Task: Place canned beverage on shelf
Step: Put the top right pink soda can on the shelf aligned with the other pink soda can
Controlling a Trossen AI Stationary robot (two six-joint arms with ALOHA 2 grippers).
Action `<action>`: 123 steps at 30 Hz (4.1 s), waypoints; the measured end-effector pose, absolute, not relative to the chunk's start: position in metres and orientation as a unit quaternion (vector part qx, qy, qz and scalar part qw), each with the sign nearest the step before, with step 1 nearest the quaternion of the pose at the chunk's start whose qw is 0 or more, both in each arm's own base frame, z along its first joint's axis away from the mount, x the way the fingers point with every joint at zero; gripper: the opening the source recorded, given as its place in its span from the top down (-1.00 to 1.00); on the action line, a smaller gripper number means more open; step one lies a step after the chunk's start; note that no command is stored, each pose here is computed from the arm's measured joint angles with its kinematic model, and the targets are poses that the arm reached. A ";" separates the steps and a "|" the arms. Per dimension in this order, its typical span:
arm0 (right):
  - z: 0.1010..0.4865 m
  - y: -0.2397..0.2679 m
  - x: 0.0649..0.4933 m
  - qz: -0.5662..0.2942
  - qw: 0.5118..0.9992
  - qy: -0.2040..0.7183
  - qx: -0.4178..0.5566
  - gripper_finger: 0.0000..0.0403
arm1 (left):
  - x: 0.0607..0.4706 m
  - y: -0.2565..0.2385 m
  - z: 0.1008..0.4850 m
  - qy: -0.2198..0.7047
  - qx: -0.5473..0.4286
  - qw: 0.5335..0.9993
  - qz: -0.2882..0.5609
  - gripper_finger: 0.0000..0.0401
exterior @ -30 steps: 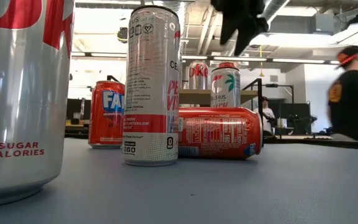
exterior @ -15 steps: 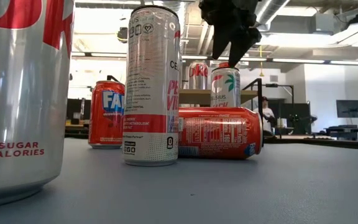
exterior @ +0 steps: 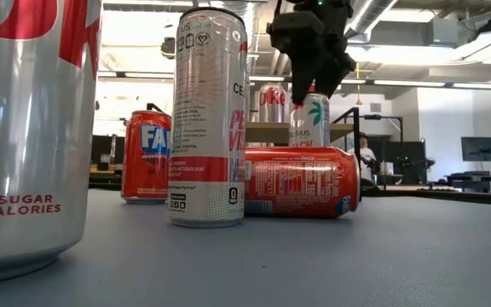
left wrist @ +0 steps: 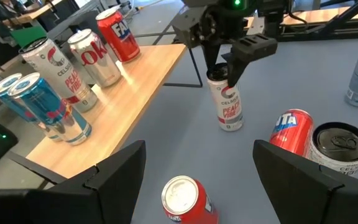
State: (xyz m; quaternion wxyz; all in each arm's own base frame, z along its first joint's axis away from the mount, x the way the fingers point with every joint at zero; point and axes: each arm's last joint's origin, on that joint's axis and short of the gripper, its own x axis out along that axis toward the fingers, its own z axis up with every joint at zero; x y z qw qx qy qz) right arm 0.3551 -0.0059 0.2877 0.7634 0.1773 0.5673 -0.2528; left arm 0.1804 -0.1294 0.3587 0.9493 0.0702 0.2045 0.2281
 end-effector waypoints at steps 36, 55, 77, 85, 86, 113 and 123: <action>0.269 -0.012 0.366 -0.219 0.754 0.601 0.151 -0.06 | 0.180 -0.129 0.359 0.204 0.081 0.948 0.231 -0.44; 0.337 -0.010 0.365 -0.126 0.797 0.588 0.055 -0.06 | 0.180 -0.129 0.359 0.204 0.079 0.948 0.231 -0.44; 0.419 -0.086 0.346 -0.074 0.856 0.495 -0.131 -0.06 | 0.180 -0.129 0.359 0.204 0.080 0.948 0.231 -0.44; 0.418 -0.106 0.339 -0.075 0.849 0.504 -0.141 -0.06 | 0.180 -0.129 0.359 0.201 0.083 0.947 0.236 -0.44; 0.418 -0.109 0.338 -0.075 0.846 0.509 -0.140 -0.06 | 0.180 -0.128 0.359 0.198 0.084 0.947 0.239 -0.44; 0.411 -0.152 0.315 -0.087 0.819 0.556 -0.112 -0.21 | 0.196 -0.104 0.359 0.214 0.077 0.930 0.289 -0.44; 0.412 -0.154 0.318 -0.114 0.817 0.551 -0.130 -0.30 | 0.196 -0.103 0.359 0.215 0.076 0.930 0.290 -0.44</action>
